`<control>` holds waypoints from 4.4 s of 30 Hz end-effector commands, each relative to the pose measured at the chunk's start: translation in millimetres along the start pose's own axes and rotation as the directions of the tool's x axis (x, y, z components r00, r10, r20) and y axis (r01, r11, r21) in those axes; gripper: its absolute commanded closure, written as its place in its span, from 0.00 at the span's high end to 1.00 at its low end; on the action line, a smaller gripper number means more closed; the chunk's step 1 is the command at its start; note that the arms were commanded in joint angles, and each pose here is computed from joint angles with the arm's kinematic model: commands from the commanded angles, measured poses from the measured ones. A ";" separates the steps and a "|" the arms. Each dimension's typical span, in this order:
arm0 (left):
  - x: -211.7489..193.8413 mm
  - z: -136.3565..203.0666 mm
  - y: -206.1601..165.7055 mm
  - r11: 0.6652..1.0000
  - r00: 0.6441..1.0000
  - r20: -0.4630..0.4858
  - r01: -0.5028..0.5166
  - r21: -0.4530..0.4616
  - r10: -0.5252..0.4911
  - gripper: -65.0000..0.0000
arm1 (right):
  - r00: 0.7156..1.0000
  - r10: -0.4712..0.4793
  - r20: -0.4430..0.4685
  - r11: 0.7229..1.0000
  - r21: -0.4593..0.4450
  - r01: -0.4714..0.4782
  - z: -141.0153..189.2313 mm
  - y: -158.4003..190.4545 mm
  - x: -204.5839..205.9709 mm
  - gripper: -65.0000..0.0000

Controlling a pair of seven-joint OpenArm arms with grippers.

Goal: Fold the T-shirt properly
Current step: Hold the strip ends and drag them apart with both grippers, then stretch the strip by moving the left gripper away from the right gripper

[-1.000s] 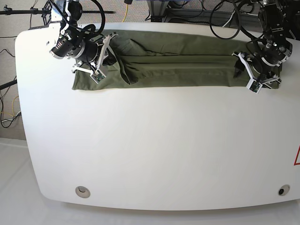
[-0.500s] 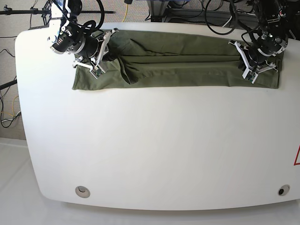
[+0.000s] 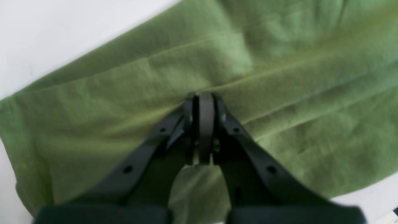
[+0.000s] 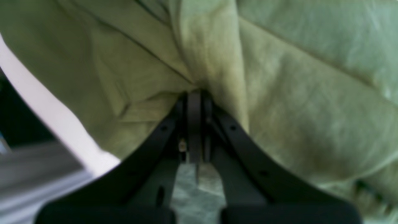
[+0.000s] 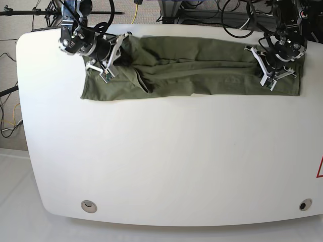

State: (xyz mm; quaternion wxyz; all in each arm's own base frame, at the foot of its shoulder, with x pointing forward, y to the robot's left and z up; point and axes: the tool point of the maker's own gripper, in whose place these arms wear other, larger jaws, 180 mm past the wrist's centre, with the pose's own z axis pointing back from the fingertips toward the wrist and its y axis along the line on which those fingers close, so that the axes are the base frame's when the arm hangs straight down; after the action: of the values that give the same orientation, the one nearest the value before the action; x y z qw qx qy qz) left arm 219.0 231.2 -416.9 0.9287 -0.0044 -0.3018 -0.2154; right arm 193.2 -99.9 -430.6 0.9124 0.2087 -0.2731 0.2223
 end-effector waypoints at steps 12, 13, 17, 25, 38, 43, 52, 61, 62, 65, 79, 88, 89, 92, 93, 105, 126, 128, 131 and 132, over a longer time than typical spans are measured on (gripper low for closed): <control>-10.7 -8.0 8.7 0.999 0.999 -0.022 -0.036 -0.007 0.036 0.00 | 0.995 0.020 -0.098 0.999 0.028 -0.017 -15.0 -6.9 -4.7 0.00; -10.5 -8.4 9.4 0.999 0.999 -0.021 -0.037 -0.006 0.037 0.00 | 0.995 0.022 -0.098 0.999 0.030 -0.019 -15.4 -7.0 -3.4 0.00; -16.4 -12.7 12.7 0.999 0.998 -0.037 -0.050 -0.006 0.050 0.00 | 0.996 0.058 -0.069 0.998 0.025 -0.057 -14.5 -8.7 13.2 0.00; -11.0 -15.5 21.1 0.998 0.998 -0.027 -0.063 0.006 0.063 0.00 | 0.995 0.089 -0.051 0.996 0.024 -0.088 -17.4 -11.1 26.5 0.00; 19.7 -22.4 35.5 0.998 0.997 0.041 -0.067 0.022 0.066 0.00 | 0.993 0.107 -0.055 0.994 0.043 -0.105 -35.5 -32.2 49.3 0.00; 25.0 -23.9 37.8 0.997 0.996 0.055 -0.069 0.022 0.068 0.00 | 0.994 0.089 -0.058 0.995 0.039 -0.087 -39.9 -41.3 50.7 0.00; 37.5 -19.9 42.6 0.997 0.993 0.104 -0.068 0.031 0.064 0.00 | 0.996 0.068 -0.055 0.997 0.039 -0.066 -44.3 -46.2 56.4 0.00; 36.1 -19.9 41.6 0.997 0.992 0.109 -0.071 0.028 0.068 0.00 | 0.995 0.081 -0.051 0.996 0.038 -0.079 -46.8 -45.4 65.7 0.00; 35.8 -19.8 41.5 0.997 0.992 0.110 -0.071 0.028 0.068 0.00 | 0.995 0.082 -0.050 0.996 0.037 -0.080 -46.6 -45.7 66.3 0.00; 34.5 -19.9 41.0 0.997 0.992 0.109 -0.071 0.026 0.068 0.00 | 0.995 0.084 -0.054 0.996 0.033 -0.083 -46.3 -46.7 67.1 0.00; 39.7 -18.8 42.3 0.997 0.990 0.123 -0.071 0.030 0.067 0.00 | 0.991 0.110 -0.082 0.994 0.002 -0.110 -41.3 -56.0 61.6 0.00; 43.8 -19.9 43.1 0.997 0.989 0.133 -0.074 0.028 0.069 0.01 | 0.985 0.122 -0.122 0.992 -0.028 -0.127 -38.4 -71.3 55.6 0.00; 44.0 -20.0 43.3 0.997 0.989 0.133 -0.073 0.028 0.069 0.01 | 0.985 0.122 -0.124 0.992 -0.029 -0.126 -38.6 -72.0 55.5 0.00; 46.7 -19.5 44.1 0.997 0.988 0.140 -0.072 0.031 0.067 0.01 | 0.985 0.114 -0.129 0.993 -0.027 -0.119 -40.8 -73.1 53.3 0.00; 48.2 -19.3 44.5 0.997 0.988 0.143 -0.070 0.033 0.065 0.01 | 0.985 0.108 -0.133 0.993 -0.025 -0.113 -41.9 -73.0 51.0 0.00; 63.7 -21.6 51.3 0.997 0.985 0.161 -0.064 0.042 0.057 0.01 | 0.985 0.109 -0.137 0.992 -0.053 -0.117 -42.0 -79.1 57.7 0.00; 61.6 -19.1 54.4 0.997 0.988 0.145 -0.058 0.053 0.049 0.00 | 0.982 0.123 -0.142 0.989 -0.068 -0.133 -40.7 -80.5 59.3 0.00; 62.4 -17.9 54.6 0.997 0.988 0.146 -0.054 0.056 0.046 0.00 | 0.982 0.124 -0.143 0.988 -0.069 -0.135 -40.5 -80.8 59.6 0.00; 64.8 -14.9 56.1 0.997 0.988 0.152 -0.049 0.065 0.039 0.00 | 0.982 0.122 -0.146 0.989 -0.068 -0.133 -41.0 -80.5 58.4 0.00; 65.3 -13.6 56.9 0.997 0.988 0.151 -0.046 0.069 0.036 0.00 | 0.982 0.120 -0.146 0.989 -0.067 -0.131 -41.3 -80.5 57.9 0.00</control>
State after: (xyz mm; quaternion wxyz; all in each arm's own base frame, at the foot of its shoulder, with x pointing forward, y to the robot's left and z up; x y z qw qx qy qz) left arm 286.2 248.9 -403.2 0.9183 -0.0065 -0.3532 -0.1789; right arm 306.8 -103.9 -431.3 0.9002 0.1913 -0.2806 0.2726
